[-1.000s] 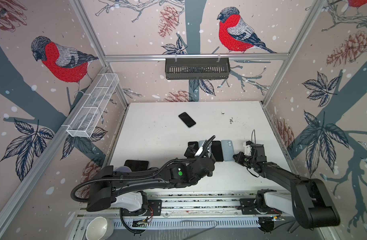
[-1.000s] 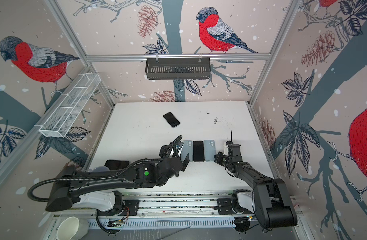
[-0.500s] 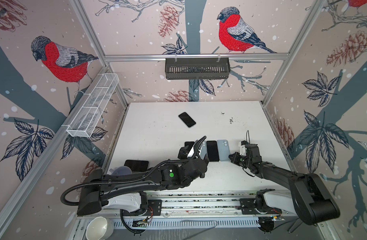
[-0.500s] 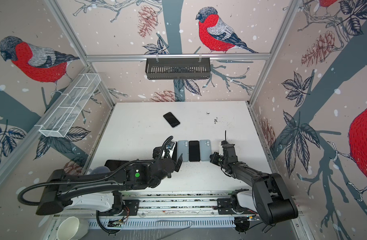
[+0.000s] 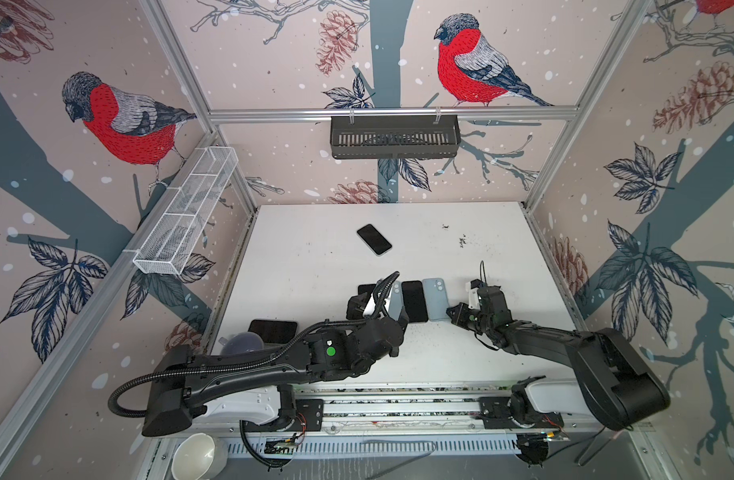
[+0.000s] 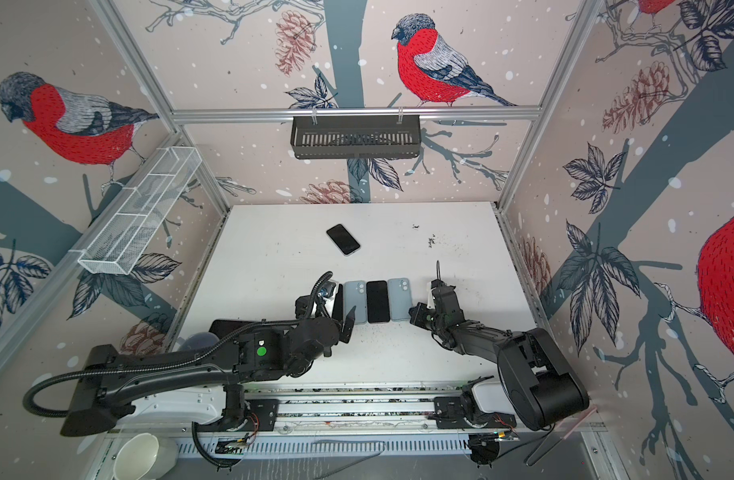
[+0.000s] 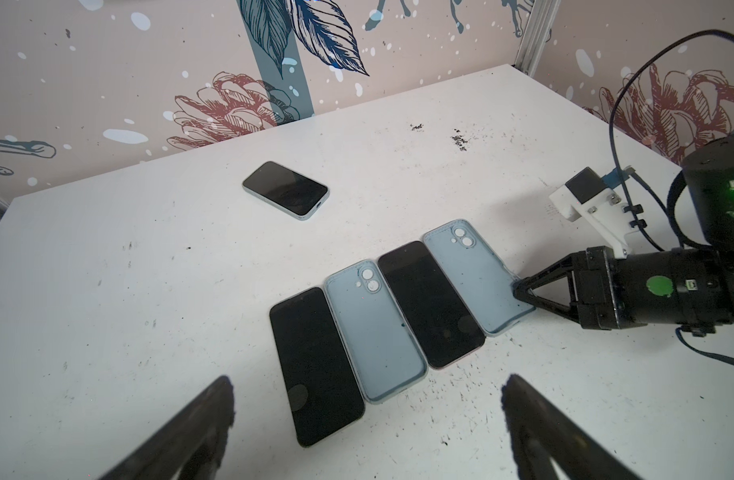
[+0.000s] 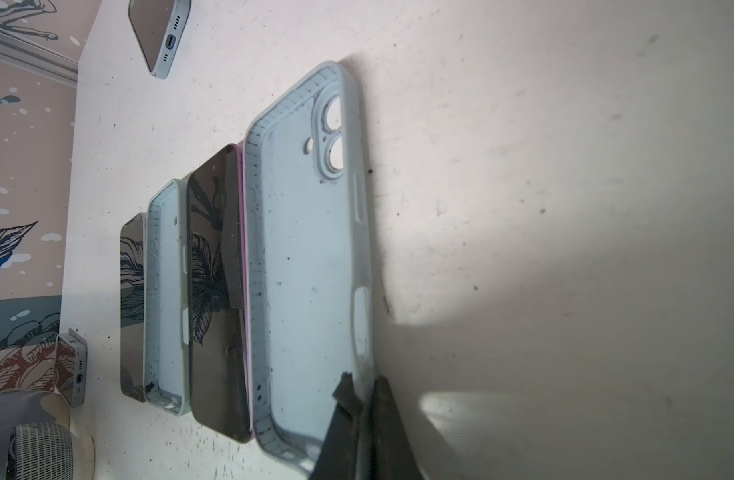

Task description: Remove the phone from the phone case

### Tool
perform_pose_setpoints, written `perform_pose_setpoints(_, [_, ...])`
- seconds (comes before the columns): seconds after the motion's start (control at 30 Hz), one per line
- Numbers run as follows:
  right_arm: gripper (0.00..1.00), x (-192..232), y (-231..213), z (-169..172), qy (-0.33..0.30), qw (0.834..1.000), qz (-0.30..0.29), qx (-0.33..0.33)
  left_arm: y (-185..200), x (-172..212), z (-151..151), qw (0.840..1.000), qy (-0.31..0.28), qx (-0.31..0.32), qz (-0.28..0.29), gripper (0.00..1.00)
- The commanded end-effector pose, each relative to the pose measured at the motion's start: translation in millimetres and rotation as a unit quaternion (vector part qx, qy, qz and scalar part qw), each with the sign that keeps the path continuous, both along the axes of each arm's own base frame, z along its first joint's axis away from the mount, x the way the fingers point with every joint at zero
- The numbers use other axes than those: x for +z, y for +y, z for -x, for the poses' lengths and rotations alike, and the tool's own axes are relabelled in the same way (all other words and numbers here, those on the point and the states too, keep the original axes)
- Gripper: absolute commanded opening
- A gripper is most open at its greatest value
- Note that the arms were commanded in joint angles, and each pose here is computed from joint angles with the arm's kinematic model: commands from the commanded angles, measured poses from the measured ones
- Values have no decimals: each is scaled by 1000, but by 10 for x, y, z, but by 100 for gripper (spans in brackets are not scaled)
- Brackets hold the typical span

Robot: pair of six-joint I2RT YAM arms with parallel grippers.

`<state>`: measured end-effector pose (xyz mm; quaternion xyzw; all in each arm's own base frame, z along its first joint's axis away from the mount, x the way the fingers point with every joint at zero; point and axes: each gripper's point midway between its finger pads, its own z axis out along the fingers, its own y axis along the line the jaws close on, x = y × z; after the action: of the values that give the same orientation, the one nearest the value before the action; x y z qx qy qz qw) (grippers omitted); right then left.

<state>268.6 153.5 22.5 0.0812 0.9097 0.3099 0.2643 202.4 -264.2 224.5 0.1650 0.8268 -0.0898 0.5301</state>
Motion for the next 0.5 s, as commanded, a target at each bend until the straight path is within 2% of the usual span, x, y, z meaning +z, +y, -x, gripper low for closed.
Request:
perform_pose_setpoints(0.0, [32, -61, -37, 53, 17, 1000, 17, -5, 80, -4, -15, 1000, 1, 19, 4, 99])
perform_pose_setpoints(0.1, [49, -63, -48, 73, 20, 1000, 24, -3, 90, -3, -11, 1000, 3, 19, 4, 99])
perform_pose_setpoints(0.33, [63, 4, -53, 120, 18, 999, 27, 6, 122, 11, -1, 1000, 8, 23, 6, 99])
perform_pose_setpoints(0.47, [80, 200, -54, 133, -17, 999, 25, 17, 168, 40, 0, 999, 9, 30, 8, 99])
